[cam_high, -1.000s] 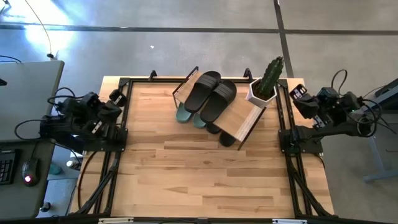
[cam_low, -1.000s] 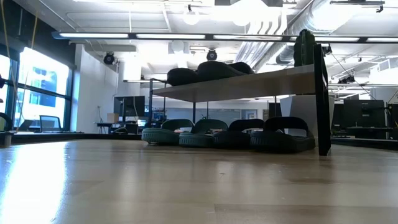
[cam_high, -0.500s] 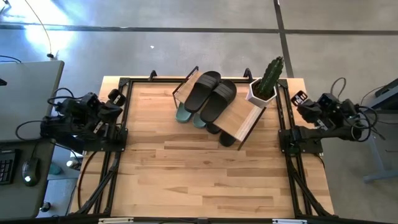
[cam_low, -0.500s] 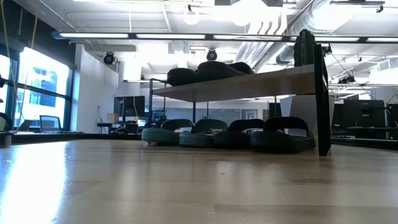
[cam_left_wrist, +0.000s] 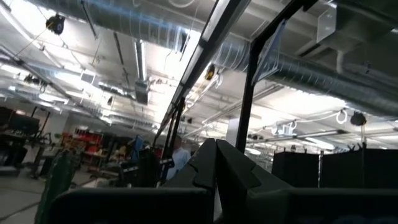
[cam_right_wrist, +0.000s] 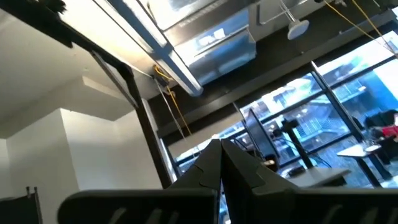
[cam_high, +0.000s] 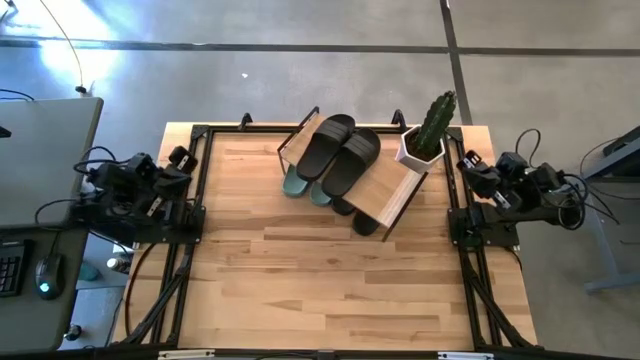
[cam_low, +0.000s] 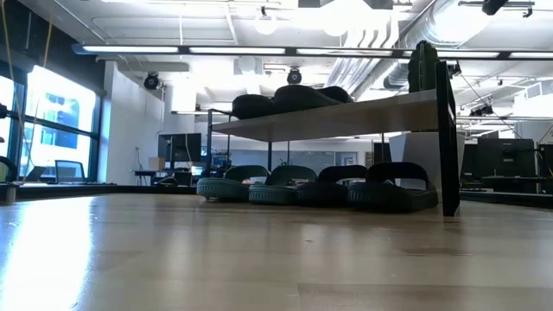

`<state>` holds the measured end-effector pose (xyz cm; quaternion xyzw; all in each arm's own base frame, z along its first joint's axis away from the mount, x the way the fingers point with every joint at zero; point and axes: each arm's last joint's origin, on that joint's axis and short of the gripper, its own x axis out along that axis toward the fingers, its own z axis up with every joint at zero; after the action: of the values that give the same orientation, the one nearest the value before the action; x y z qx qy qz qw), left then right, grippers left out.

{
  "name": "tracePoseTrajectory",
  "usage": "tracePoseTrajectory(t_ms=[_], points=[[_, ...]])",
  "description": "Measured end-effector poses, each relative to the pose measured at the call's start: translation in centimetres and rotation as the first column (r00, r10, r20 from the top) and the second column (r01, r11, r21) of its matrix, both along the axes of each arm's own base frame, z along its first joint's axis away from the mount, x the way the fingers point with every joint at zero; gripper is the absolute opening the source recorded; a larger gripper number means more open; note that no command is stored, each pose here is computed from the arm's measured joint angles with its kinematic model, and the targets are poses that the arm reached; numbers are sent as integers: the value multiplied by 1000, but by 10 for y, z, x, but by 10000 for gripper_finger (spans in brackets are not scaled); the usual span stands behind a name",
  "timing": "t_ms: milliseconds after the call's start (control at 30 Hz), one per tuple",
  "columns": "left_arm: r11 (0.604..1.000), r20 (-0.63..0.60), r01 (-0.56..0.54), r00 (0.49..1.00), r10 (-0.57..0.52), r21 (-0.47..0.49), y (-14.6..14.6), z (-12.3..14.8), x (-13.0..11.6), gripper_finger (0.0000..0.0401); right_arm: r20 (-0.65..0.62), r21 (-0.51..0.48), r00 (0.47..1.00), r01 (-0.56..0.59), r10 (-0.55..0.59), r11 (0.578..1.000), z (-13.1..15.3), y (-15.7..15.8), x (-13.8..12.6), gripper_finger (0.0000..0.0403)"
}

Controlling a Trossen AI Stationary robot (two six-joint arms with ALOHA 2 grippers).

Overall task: Pick and place slides into the shelf
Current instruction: Return to Home Position

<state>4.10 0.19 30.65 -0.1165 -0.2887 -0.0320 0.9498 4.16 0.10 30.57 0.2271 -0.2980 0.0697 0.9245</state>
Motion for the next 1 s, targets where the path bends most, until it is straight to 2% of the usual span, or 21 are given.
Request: tracePoseTrajectory(t_ms=[233,500,633,767,933,1000], points=[[1000,17,11,1000,-11,-16,2,-26,16,0,3,23,1000,-5,4,1000,-2,0,1,0],[995,73,30,997,-23,-98,5,-81,36,0,39,116,997,-64,60,991,-48,1,25,0],[992,38,5,999,-1,-122,6,-84,38,0,57,141,996,-74,66,987,-64,1,30,0],[992,11,-4,1000,5,-127,6,-86,40,0,17,161,997,-73,71,984,-79,1,36,0],[990,-109,-19,994,3,-141,7,-97,46,0,-88,173,993,-63,79,983,-91,2,43,0],[986,-159,-26,987,0,-163,7,-101,48,0,-113,148,991,-54,71,988,-93,2,44,0]])
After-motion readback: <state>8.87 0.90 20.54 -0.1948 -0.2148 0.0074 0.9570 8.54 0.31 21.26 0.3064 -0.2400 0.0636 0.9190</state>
